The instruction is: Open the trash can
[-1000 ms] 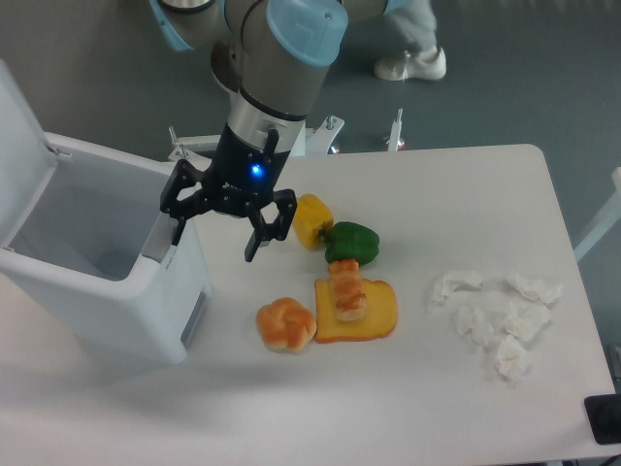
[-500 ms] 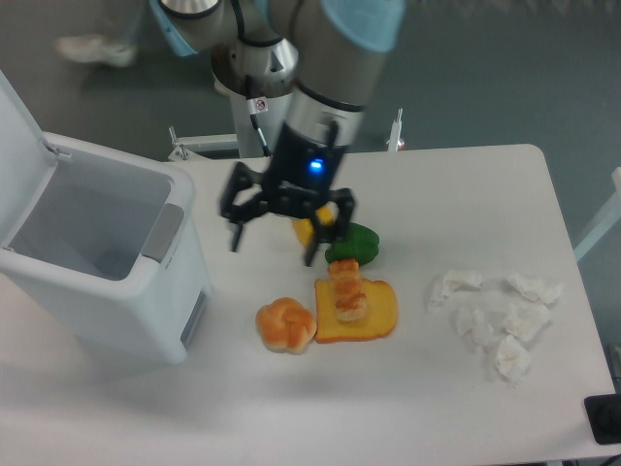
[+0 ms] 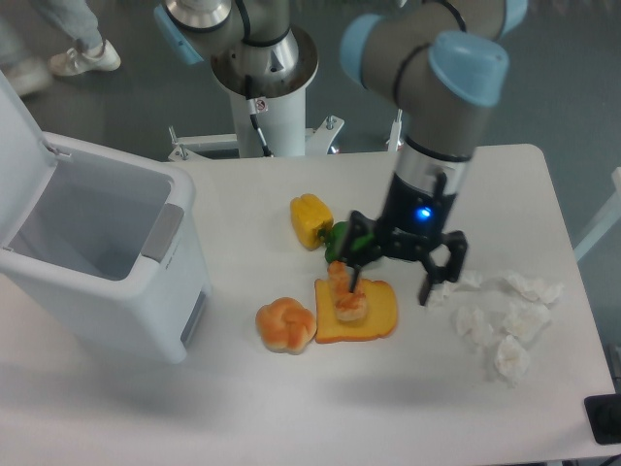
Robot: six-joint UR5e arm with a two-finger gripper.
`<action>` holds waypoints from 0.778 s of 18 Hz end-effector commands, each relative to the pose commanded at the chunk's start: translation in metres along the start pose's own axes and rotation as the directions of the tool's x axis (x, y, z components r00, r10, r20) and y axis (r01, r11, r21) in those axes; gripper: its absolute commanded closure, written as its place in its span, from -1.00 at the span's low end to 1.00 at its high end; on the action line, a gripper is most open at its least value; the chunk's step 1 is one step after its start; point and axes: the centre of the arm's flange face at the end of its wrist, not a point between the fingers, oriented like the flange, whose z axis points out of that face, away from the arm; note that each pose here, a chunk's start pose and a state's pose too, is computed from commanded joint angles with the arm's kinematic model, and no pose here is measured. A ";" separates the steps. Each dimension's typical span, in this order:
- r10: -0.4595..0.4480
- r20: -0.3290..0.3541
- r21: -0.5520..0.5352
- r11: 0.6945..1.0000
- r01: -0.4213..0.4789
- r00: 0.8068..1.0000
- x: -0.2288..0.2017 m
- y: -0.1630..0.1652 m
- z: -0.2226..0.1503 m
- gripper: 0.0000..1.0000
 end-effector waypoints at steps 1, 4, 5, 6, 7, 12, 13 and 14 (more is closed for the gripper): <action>0.044 0.017 -0.039 0.998 -0.044 0.999 -0.004 0.005 0.006 -1.00; 0.141 0.038 -0.120 0.983 -0.136 0.989 -0.013 0.014 0.018 -1.00; 0.169 0.046 -0.149 0.976 -0.161 0.985 -0.018 0.019 0.019 -1.00; 0.189 0.056 -0.173 0.969 -0.177 0.980 -0.026 0.026 0.018 -1.00; 0.209 0.056 -0.181 0.964 -0.196 0.976 -0.034 0.029 0.018 -1.00; 0.316 0.089 -0.309 0.910 -0.275 0.944 -0.064 0.016 0.023 -1.00; 0.339 0.089 -0.333 0.896 -0.293 0.937 -0.063 0.010 0.026 -1.00; 0.342 0.089 -0.334 0.895 -0.296 0.936 -0.067 0.005 0.024 -1.00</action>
